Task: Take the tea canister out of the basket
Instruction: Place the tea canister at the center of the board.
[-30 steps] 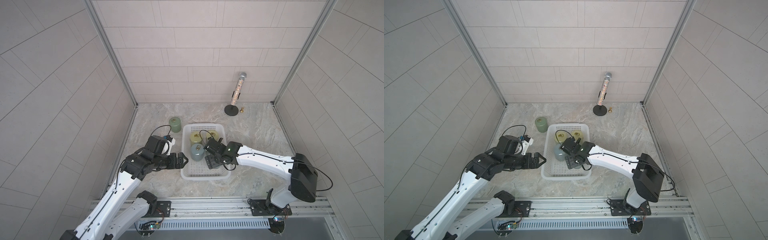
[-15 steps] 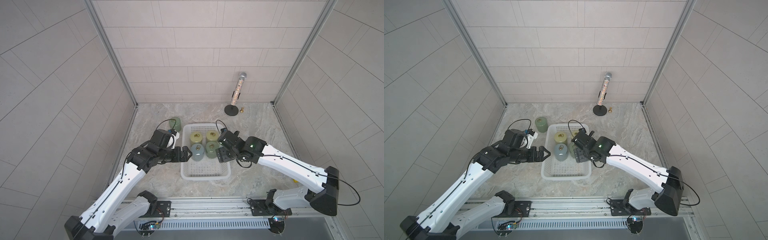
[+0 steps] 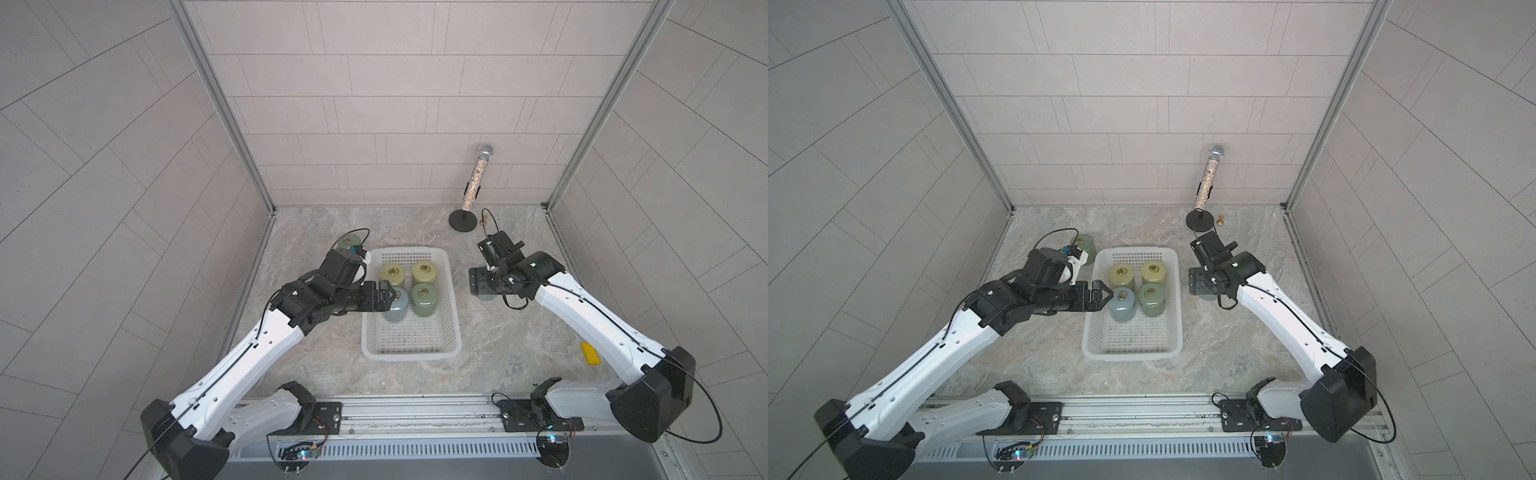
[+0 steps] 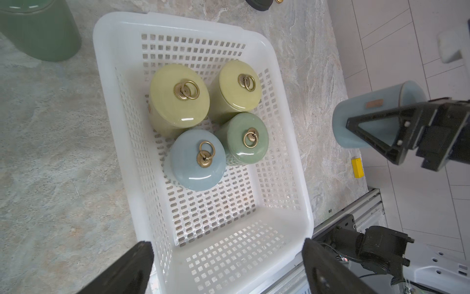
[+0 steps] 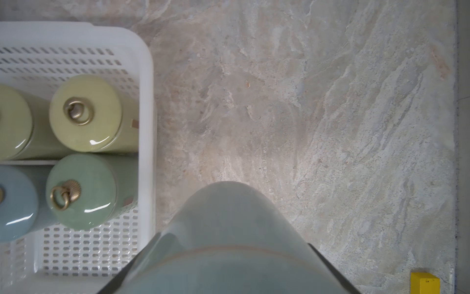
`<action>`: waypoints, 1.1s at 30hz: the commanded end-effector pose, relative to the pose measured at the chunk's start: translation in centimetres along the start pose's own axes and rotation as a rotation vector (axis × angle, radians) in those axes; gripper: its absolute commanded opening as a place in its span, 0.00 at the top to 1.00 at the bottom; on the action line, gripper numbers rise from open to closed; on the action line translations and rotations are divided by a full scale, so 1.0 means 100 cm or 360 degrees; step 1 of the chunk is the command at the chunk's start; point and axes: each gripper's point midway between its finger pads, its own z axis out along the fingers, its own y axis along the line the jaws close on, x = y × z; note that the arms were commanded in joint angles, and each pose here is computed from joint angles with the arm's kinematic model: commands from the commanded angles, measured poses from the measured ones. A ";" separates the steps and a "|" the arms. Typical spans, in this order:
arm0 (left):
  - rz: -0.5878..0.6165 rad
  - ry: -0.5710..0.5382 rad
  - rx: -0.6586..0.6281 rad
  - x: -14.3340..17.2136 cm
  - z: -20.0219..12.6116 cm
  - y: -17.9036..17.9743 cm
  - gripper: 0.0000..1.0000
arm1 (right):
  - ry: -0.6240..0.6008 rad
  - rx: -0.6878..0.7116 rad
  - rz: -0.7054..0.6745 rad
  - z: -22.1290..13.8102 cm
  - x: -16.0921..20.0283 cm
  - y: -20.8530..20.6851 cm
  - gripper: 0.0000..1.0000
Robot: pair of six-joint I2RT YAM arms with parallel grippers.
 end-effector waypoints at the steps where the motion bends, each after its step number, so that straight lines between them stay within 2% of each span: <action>1: 0.0027 -0.0086 -0.0020 -0.016 -0.005 -0.007 0.00 | -0.0115 -0.0019 0.0038 0.019 -0.031 -0.001 0.21; 7: 0.0048 -0.0077 0.0002 -0.017 -0.005 -0.013 0.00 | -0.0108 0.0012 0.0156 0.062 -0.064 -0.008 0.21; 16: 0.0070 -0.0079 0.0023 -0.022 -0.005 -0.022 0.00 | -0.0015 0.0052 0.0190 0.126 -0.087 0.001 0.21; 24: 0.0070 -0.0063 0.0026 -0.020 -0.004 -0.023 0.00 | 0.0007 0.0073 0.0194 0.164 -0.103 0.007 0.20; 33: 0.0072 -0.0064 0.0008 -0.017 -0.006 -0.019 0.00 | 0.0006 0.0098 0.0208 0.188 -0.114 0.001 0.20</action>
